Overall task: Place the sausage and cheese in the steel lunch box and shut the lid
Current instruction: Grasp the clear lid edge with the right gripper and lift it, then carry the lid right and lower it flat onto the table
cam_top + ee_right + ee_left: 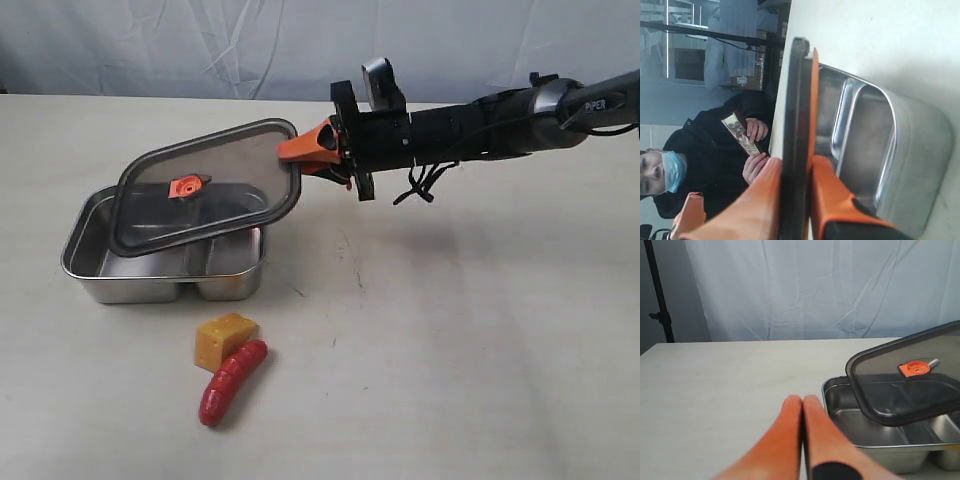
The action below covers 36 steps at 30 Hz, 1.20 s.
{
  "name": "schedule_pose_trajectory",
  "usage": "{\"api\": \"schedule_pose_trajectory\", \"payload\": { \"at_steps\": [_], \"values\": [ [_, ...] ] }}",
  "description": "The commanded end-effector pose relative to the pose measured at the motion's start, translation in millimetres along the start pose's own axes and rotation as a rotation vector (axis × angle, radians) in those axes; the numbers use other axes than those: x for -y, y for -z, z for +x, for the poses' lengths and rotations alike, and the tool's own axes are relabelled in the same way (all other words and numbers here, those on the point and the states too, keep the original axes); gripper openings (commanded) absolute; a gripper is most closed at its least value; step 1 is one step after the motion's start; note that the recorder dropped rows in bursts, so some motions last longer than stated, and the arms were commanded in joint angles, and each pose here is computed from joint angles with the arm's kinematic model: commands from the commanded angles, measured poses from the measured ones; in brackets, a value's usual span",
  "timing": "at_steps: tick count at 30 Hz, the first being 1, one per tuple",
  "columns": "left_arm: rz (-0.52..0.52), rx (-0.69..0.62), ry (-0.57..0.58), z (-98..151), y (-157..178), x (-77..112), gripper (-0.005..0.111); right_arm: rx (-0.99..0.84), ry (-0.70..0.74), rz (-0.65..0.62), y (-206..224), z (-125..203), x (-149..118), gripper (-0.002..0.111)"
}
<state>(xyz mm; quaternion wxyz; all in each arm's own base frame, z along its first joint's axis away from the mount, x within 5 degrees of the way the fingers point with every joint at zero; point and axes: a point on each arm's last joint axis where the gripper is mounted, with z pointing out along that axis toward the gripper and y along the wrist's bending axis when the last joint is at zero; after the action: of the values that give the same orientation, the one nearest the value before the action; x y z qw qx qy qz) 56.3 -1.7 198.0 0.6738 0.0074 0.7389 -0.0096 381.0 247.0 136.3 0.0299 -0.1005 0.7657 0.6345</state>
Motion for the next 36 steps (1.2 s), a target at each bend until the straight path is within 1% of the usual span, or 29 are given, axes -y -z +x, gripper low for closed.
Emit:
{"api": "schedule_pose_trajectory", "payload": {
  "at_steps": [1, 4, 5, 8, 10, 11, 12, 13, 14, 15, 16, 17, 18, 19, 20, 21, 22, 24, 26, 27, 28, 31, 34, 36],
  "values": [
    [0.006, 0.008, 0.004, 0.4, 0.1, 0.3, 0.000, 0.030, 0.031, -0.024, 6.4, -5.5, -15.7, -0.001],
    [0.006, 0.008, 0.004, 0.4, 0.1, 0.3, 0.000, 0.066, 0.065, -0.037, 16.1, -11.5, -25.7, -0.001],
    [0.006, 0.008, 0.004, 0.4, 0.1, 0.3, 0.000, 0.101, 0.099, -0.041, 27.9, -19.0, -31.5, -0.001],
    [0.006, 0.008, 0.004, 0.4, 0.1, 0.3, 0.000, 0.182, 0.213, -0.038, 61.7, -43.1, -54.8, -0.001],
    [0.006, 0.008, 0.004, 0.4, 0.1, 0.3, 0.000, 0.197, 0.346, 0.006, 84.1, -56.9, -74.8, -0.001],
    [0.006, 0.008, 0.004, 0.4, 0.1, 0.3, 0.000, 0.168, 0.457, 0.081, 98.0, -63.6, -87.2, -0.001],
    [0.006, 0.008, 0.004, 0.4, 0.1, 0.3, 0.000, 0.145, 0.521, 0.127, 103.2, -66.5, -94.0, -0.001],
    [0.006, 0.008, 0.004, 0.4, 0.1, 0.3, 0.000, 0.098, 0.649, 0.223, 113.0, -70.0, -109.0, -0.001],
    [0.006, 0.008, 0.004, 0.4, 0.1, 0.3, 0.000, 0.065, 0.708, 0.280, 116.4, -71.5, -115.9, -0.001],
    [0.006, 0.008, 0.004, 0.4, 0.1, 0.3, 0.000, 0.021, 0.807, 0.378, 123.6, -73.8, -130.0, -0.001],
    [0.006, 0.008, 0.004, 0.4, 0.1, 0.3, 0.000, 0.003, 0.852, 0.426, 127.2, -75.1, -136.6, -0.001],
    [0.006, 0.008, 0.004, 0.4, 0.1, 0.3, 0.000, -0.013, 0.921, 0.490, 132.3, -77.2, -149.5, -0.001],
    [0.006, 0.008, 0.004, 0.4, 0.1, 0.3, 0.000, -0.025, 0.956, 0.521, 133.4, -76.9, -156.7, -0.001],
    [0.006, 0.008, 0.004, 0.4, 0.1, 0.3, 0.000, -0.069, 1.012, 0.603, 135.0, -75.8, -163.8, -0.001],
    [0.006, 0.008, 0.004, 0.4, 0.1, 0.3, 0.000, -0.139, 1.067, 0.707, 133.8, -73.0, -167.9, -0.001],
    [0.006, 0.008, 0.004, 0.4, 0.1, 0.3, 0.000, -0.168, 1.087, 0.747, 132.7, -71.8, -169.1, -0.001],
    [0.006, 0.008, 0.004, 0.4, 0.1, 0.3, 0.000, -0.237, 1.118, 0.817, 126.1, -68.5, -168.4, -0.001],
    [0.006, 0.008, 0.004, 0.4, 0.1, 0.3, 0.000, -0.317, 1.157, 0.860, 108.2, -63.3, -168.3, -0.001],
    [0.006, 0.008, 0.004, 0.4, 0.1, 0.3, 0.000, -0.391, 1.200, 0.871, 84.6, -56.2, -168.7, -0.001],
    [0.006, 0.008, 0.004, 0.4, 0.1, 0.3, 0.000, -0.426, 1.220, 0.894, 79.1, -54.4, -167.7, -0.001],
    [0.006, 0.008, 0.004, 0.4, 0.1, 0.3, 0.000, -0.504, 1.266, 0.953, 66.2, -49.2, -167.6, -0.001],
    [0.006, 0.008, 0.004, 0.4, 0.1, 0.3, 0.000, -0.576, 1.317, 0.996, 50.5, -42.2, -169.9, -0.001],
    [0.006, 0.008, 0.004, 0.4, 0.1, 0.3, 0.000, -0.603, 1.341, 0.987, 38.4, -36.2, -171.9, -0.001],
    [0.006, 0.008, 0.004, 0.4, 0.1, 0.3, 0.000, -0.644, 1.339, 0.988, 31.9, -31.3, -166.2, -0.001]
  ]
}}
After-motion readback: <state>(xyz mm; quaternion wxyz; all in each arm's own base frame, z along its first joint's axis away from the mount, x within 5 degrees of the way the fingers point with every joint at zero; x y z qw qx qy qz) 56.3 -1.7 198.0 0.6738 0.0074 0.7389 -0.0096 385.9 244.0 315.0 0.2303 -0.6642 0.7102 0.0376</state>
